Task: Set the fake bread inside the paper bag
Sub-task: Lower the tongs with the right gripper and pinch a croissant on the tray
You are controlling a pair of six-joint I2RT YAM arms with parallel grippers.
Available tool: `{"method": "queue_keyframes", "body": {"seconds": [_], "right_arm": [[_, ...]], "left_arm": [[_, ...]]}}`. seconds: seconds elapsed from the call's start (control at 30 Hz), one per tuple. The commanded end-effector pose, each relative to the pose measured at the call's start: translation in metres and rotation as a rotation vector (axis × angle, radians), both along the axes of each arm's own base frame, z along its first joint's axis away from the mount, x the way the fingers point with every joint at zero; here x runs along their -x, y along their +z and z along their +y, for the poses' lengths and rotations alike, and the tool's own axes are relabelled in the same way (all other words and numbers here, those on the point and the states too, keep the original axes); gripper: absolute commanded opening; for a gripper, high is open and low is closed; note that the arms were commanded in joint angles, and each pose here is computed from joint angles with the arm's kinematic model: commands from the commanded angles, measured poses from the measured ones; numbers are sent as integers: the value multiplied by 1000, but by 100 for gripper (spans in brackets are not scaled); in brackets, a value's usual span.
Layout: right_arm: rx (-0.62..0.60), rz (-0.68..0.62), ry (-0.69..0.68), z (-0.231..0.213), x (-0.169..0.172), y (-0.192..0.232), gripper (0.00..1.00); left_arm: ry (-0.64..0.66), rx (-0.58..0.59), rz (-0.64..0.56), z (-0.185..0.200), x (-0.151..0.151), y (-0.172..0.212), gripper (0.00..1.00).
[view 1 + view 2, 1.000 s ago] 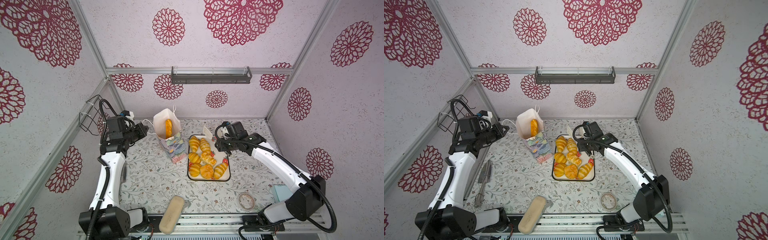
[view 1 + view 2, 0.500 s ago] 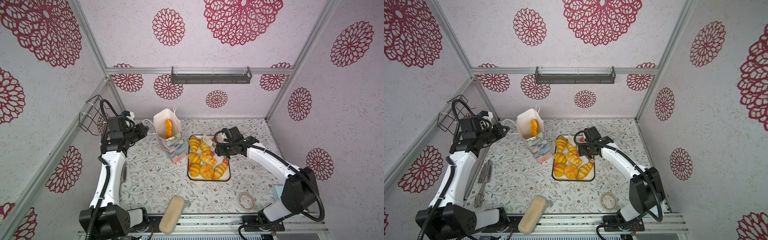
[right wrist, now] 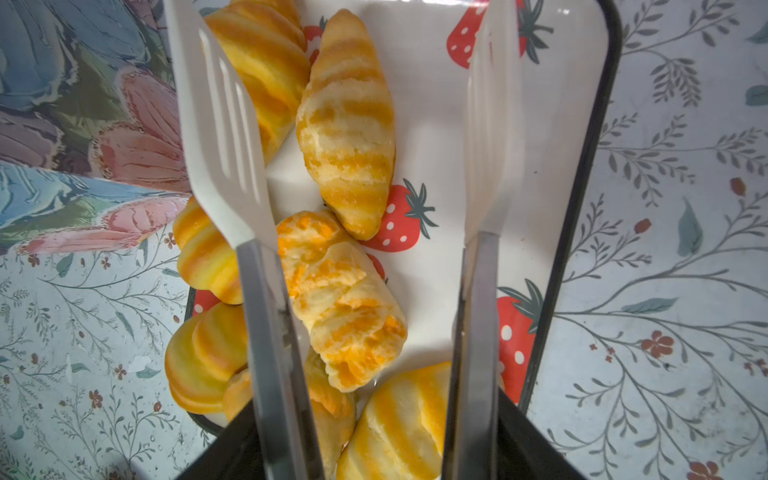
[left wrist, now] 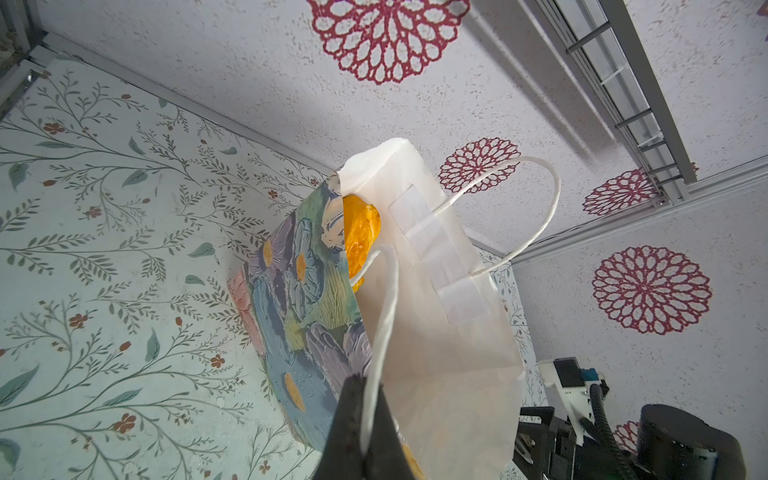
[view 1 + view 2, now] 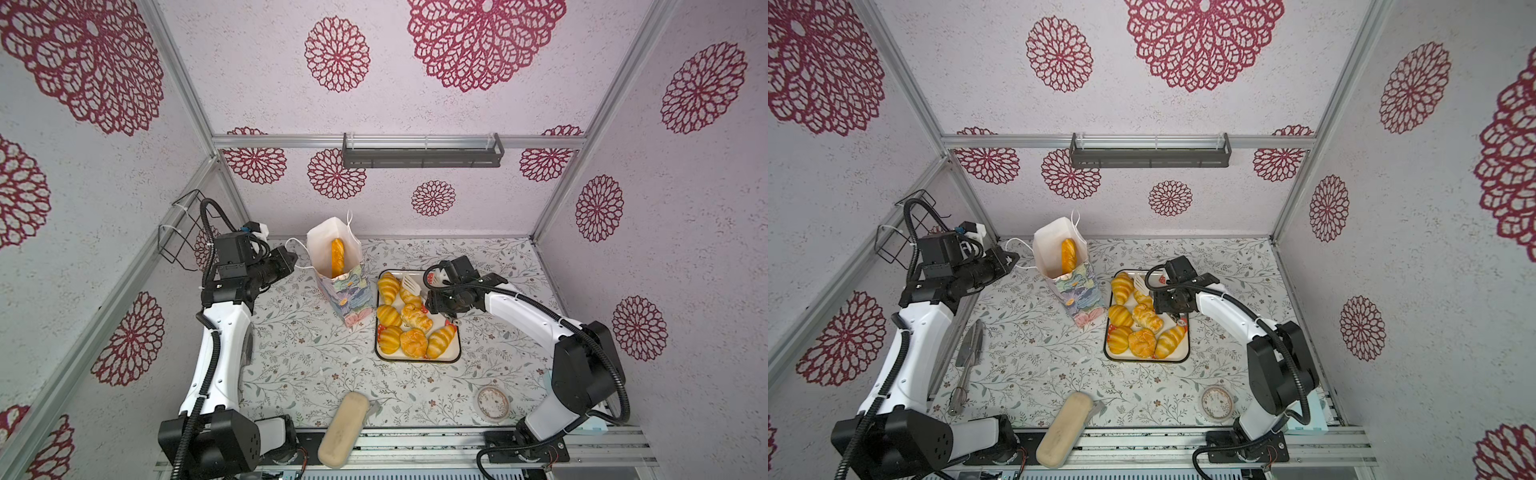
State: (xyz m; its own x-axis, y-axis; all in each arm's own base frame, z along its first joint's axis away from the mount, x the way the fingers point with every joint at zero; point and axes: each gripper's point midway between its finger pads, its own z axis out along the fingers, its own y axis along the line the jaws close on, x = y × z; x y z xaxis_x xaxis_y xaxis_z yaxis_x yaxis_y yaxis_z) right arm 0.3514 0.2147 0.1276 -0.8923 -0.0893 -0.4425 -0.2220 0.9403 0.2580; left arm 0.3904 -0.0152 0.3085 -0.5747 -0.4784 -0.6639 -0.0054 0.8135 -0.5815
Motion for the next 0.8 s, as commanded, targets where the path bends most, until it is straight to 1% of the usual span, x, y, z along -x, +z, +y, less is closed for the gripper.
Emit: {"method": "queue_keyframes", "body": {"seconds": [0.0,0.5,0.77], "right_arm": [[-48,-24,-13,5,-7,8,69],[-70,20,-3,16,-9,-13,59],[-74,35,11,22,-10,-21,57]], "left_arm": [[3,0,12,0,-1,-4,0],[6,-1,18,1,-2,-6,0],[7,-1,21,2,-2,-7,0]]}}
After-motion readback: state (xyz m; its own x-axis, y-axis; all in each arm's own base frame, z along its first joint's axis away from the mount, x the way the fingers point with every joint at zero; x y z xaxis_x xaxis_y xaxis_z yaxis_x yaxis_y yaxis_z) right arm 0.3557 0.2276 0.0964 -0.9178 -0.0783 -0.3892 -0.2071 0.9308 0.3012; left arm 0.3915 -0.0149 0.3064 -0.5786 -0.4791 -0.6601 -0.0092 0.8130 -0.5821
